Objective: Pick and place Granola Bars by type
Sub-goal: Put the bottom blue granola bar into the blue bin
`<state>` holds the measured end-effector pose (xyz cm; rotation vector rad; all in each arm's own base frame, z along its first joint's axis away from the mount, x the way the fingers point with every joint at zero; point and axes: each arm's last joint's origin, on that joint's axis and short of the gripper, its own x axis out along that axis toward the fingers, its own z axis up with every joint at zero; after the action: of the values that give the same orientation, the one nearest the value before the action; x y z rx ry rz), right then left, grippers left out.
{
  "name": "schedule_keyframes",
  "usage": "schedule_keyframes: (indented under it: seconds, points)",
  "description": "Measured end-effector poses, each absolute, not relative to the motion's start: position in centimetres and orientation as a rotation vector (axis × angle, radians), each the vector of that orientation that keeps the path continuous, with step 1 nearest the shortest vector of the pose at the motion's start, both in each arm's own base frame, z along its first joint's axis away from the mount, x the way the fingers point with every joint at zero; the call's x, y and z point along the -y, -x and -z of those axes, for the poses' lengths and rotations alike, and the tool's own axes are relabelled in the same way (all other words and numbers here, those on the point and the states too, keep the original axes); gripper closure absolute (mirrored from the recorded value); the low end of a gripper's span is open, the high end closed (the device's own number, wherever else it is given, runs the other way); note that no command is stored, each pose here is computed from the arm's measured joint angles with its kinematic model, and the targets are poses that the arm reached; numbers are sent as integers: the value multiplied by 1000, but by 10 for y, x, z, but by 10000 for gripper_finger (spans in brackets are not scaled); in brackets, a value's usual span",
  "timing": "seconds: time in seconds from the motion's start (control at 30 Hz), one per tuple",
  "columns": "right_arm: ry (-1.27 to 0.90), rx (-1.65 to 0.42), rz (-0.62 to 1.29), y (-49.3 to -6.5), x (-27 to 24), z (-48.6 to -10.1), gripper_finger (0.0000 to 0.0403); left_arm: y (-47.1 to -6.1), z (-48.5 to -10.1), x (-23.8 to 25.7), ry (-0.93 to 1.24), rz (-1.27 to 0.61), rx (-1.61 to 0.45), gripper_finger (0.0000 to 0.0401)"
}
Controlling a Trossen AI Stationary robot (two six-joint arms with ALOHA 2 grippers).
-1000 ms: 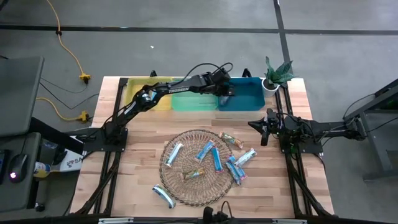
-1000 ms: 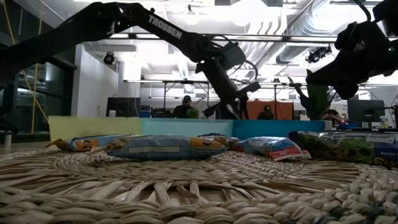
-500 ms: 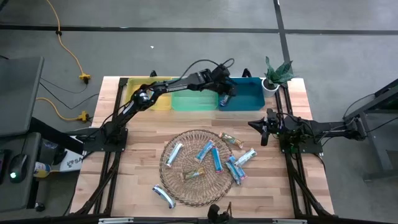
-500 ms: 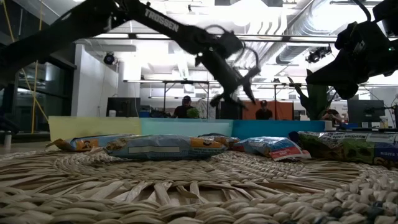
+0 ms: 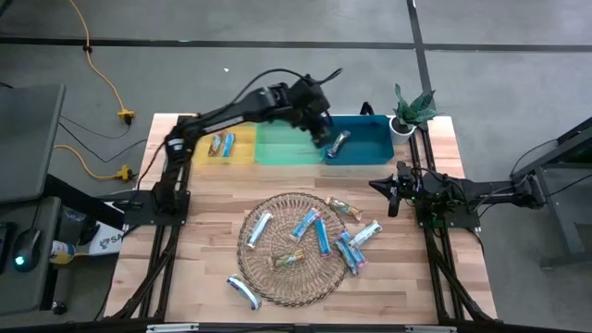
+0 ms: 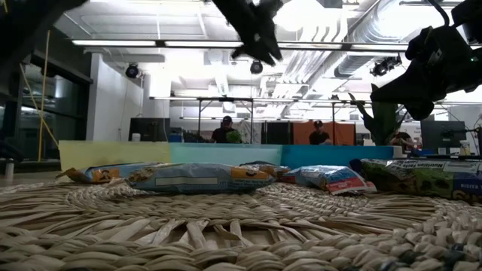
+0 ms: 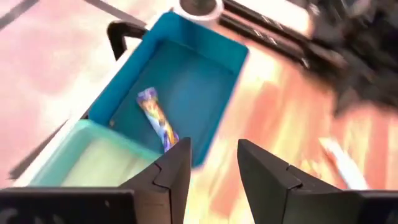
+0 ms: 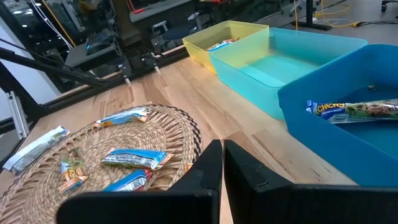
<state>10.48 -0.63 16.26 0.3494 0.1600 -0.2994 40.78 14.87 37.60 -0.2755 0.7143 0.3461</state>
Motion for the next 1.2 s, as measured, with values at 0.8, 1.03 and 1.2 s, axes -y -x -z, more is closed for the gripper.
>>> schedule_keyframes:
  seconds: [0.8,1.03,1.2]
  points:
    - [-350,-160,299,-105,6,-163,402,-235,-457,-41,73,-55,-999,272]
    - [-350,-160,299,-105,6,-163,402,-165,-429,-7,110,16,-969,272]
    - [-350,-160,299,-105,6,-163,402,-139,-397,13,176,83,-901,272]
